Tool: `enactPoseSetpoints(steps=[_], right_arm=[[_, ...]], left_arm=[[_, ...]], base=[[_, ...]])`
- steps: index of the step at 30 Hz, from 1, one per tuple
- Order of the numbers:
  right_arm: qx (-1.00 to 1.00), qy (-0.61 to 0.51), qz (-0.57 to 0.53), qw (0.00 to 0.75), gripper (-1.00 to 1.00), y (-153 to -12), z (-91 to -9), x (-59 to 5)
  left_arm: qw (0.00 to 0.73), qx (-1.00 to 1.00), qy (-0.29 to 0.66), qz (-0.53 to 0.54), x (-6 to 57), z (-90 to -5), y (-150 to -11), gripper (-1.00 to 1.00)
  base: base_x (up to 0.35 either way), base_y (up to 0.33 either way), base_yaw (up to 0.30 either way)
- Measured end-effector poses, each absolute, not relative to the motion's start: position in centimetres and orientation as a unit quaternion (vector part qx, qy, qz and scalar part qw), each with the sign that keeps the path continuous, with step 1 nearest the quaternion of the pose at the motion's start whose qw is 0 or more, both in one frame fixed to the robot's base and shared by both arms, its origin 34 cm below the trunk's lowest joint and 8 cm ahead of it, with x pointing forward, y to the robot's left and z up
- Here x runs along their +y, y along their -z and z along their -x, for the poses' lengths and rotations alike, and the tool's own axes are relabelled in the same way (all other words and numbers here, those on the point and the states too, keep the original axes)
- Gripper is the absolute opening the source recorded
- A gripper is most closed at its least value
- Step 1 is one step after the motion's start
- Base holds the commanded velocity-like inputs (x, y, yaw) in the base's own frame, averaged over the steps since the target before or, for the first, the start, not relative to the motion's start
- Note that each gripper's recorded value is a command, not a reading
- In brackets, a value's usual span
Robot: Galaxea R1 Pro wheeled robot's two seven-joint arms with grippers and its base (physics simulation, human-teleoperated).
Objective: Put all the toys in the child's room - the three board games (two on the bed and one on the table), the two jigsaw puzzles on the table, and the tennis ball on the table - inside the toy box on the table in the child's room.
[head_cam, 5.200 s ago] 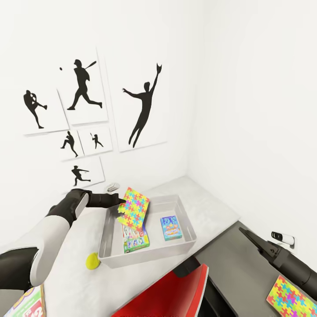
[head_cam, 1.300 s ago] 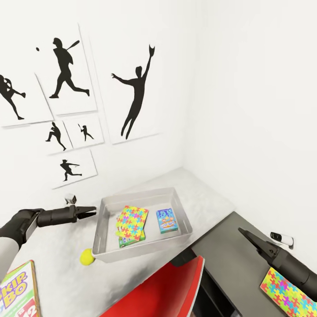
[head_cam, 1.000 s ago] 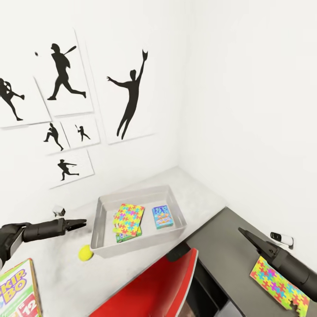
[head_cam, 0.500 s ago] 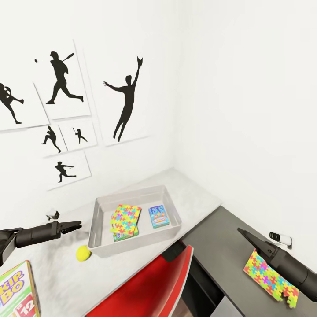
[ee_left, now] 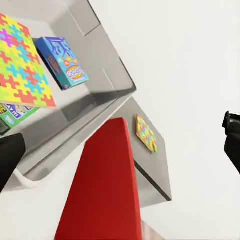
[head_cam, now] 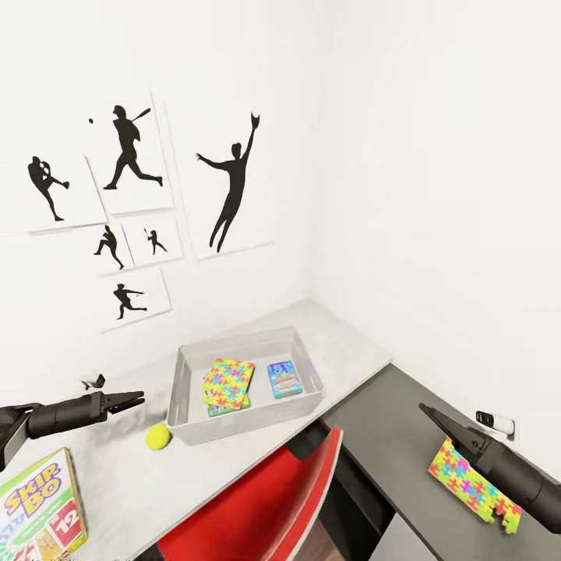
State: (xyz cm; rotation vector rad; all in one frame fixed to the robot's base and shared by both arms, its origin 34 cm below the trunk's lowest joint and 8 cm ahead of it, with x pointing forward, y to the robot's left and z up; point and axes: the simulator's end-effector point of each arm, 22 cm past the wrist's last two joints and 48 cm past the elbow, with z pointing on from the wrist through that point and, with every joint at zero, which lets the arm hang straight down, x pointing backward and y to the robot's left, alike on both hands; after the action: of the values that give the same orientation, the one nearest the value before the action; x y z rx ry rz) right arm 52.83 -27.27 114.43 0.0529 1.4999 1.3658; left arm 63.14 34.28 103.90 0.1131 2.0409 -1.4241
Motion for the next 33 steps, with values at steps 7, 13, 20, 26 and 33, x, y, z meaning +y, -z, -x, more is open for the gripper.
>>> enactPoseSetpoints(steps=[7,13,20,26,33], right_arm=[[0.626,-0.571,-0.02,0.53,1.0,-114.75,-52.74,-27.25],[0.625,-0.572,-0.02,0.531,1.0,-114.81,-52.73,-27.24],[0.627,-0.57,-0.021,0.531,1.0,-114.72,-52.81,-27.27],[0.632,-0.565,-0.026,0.53,1.0,-114.43,-53.03,-27.38],[0.635,-0.561,-0.028,0.53,1.0,-114.27,-53.12,-27.43]], left_arm=[[0.323,0.775,0.542,-0.046,34.26,-63.12,-104.35,1.0],[0.323,0.775,0.542,-0.046,34.24,-63.12,-104.41,1.0],[0.323,0.774,0.542,-0.047,34.13,-63.12,-104.4,1.0],[0.323,0.774,0.542,-0.047,34.1,-63.11,-104.39,1.0],[0.323,0.774,0.543,-0.047,34.09,-63.1,-104.43,1.0]], base=[[-0.106,0.065,0.06],[-0.172,0.198,0.037],[-0.182,0.222,0.211],[-0.17,0.229,0.278],[-0.047,0.193,0.288]])
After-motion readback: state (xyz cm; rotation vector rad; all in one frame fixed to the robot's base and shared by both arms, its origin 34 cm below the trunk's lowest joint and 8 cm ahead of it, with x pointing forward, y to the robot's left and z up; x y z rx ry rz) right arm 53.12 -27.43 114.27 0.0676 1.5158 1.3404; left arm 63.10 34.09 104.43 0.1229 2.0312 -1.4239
